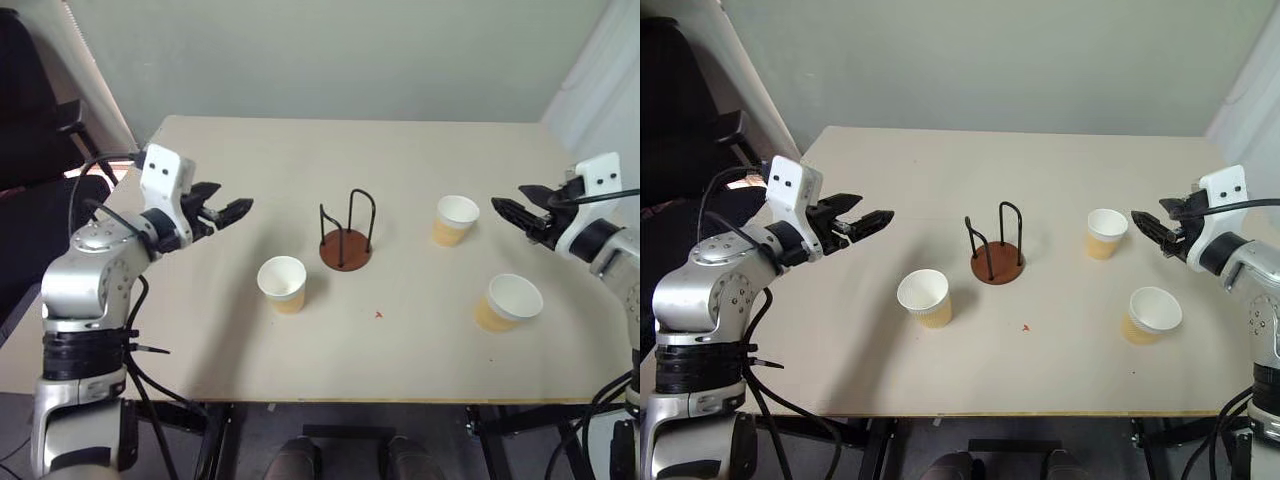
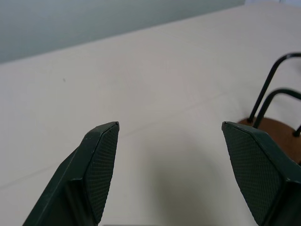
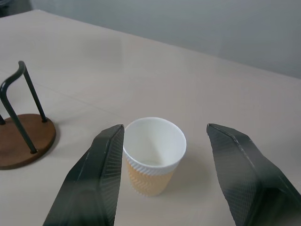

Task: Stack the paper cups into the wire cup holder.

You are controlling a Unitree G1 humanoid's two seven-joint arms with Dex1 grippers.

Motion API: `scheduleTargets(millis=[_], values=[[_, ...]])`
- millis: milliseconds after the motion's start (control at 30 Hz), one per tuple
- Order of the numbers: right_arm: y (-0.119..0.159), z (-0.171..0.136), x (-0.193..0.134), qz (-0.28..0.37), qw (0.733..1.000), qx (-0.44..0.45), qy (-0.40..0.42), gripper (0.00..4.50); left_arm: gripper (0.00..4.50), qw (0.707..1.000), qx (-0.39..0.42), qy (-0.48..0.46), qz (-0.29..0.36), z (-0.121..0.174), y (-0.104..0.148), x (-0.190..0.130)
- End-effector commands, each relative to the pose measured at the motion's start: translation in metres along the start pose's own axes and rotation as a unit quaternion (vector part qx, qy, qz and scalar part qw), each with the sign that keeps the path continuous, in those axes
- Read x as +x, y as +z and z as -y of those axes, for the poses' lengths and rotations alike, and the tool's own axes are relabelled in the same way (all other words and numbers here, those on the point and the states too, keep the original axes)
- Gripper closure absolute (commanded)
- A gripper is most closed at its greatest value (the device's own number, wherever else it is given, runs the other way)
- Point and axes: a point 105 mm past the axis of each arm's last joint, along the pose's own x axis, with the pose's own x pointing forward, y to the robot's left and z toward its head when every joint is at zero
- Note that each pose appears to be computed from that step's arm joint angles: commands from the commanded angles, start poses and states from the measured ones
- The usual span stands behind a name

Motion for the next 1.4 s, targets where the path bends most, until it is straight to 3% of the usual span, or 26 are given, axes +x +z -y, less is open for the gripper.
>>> scheduleTargets(millis=[33,267,400,533,767,867,967,1000,1400], values=[[0.022,0.001,-0.005,0.024,0.999,-0.031,0.004,1.64,0.74,0.999,0.023,-0.023,0.012,0.007,0.012,0.0],[0.045,-0.002,-0.015,0.047,0.999,-0.022,0.012,1.64,0.74,0.989,0.037,-0.143,-0.026,0.048,0.015,0.014],[0.069,-0.035,-0.032,0.038,0.993,-0.008,0.115,1.64,0.74,0.959,0.033,-0.276,-0.05,0.086,0.029,0.006],[0.066,-0.083,-0.053,-0.026,0.969,-0.029,0.243,1.64,0.74,0.936,0.058,-0.339,-0.078,0.1,0.028,0.006],[0.049,-0.091,-0.06,-0.079,0.961,-0.033,0.263,1.64,0.74,0.934,0.087,-0.327,-0.114,0.097,0.011,0.018],[0.049,-0.091,-0.059,-0.078,0.962,-0.03,0.261,1.1,0.74,0.935,0.096,-0.317,-0.124,0.098,0.002,0.021],[0.049,-0.089,-0.057,-0.075,0.965,-0.039,0.25,0.15,0.74,0.938,0.088,-0.311,-0.126,0.102,-0.001,0.024],[0.049,-0.089,-0.056,-0.073,0.965,-0.041,0.249,0.06,0.74,0.938,0.087,-0.312,-0.125,0.104,-0.001,0.025],[0.049,-0.094,-0.053,-0.066,0.966,-0.045,0.247,0.06,0.74,0.951,0.068,-0.279,-0.118,0.117,-0.014,0.052]])
